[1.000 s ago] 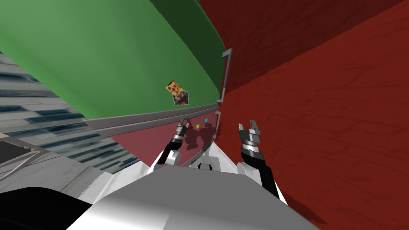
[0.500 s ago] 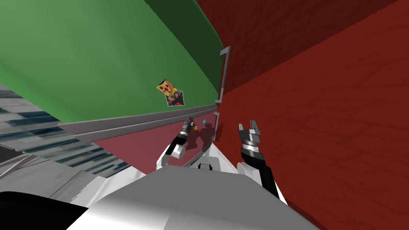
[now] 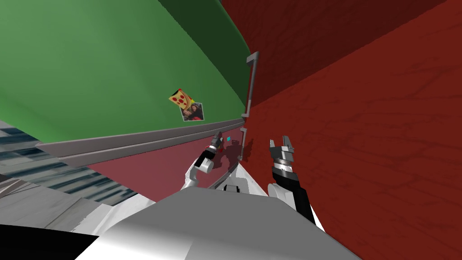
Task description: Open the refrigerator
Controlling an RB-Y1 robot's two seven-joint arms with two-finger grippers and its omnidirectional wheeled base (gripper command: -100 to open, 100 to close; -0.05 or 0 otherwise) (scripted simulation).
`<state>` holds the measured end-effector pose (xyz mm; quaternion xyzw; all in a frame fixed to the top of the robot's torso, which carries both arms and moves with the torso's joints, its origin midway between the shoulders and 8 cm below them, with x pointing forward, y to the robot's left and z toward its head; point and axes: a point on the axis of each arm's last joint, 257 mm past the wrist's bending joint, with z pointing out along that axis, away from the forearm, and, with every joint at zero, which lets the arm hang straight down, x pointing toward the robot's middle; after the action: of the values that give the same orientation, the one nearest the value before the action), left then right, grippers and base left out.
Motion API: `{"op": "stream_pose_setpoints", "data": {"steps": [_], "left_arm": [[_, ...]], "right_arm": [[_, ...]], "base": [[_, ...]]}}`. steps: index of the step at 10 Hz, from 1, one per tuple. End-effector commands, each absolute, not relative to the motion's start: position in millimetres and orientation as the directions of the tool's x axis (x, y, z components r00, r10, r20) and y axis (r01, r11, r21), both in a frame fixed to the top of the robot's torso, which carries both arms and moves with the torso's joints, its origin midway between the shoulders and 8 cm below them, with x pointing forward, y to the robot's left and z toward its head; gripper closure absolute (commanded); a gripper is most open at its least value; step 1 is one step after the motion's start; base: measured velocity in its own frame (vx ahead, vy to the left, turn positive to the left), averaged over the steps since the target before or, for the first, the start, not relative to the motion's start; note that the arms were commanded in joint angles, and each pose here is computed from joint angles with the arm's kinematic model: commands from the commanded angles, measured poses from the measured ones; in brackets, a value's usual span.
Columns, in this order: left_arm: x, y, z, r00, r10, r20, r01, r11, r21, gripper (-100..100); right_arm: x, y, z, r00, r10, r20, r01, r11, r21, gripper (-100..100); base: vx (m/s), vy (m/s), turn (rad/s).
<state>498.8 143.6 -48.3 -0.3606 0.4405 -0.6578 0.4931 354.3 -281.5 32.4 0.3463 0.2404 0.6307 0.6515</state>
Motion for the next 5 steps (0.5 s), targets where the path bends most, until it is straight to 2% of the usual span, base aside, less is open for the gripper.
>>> {"op": "stream_pose_setpoints", "data": {"steps": [1, 5], "left_arm": [[518.5, 118.5, -56.3, -0.298, -0.954, 0.028, 0.272, -0.113, -0.956, -100], [534.7, 96.2, -59.4, -0.336, -0.942, 0.012, 0.227, -0.093, -0.969, -100]], "right_arm": [[354.2, -281.5, 32.4, 0.089, 0.988, 0.124, -0.655, -0.036, 0.755, 0], [354.2, -281.5, 32.4, 0.089, 0.988, 0.124, -0.655, -0.036, 0.755, 0]], "base": [[0.093, -0.059, -0.017], [0.068, -0.043, -0.005]]}}
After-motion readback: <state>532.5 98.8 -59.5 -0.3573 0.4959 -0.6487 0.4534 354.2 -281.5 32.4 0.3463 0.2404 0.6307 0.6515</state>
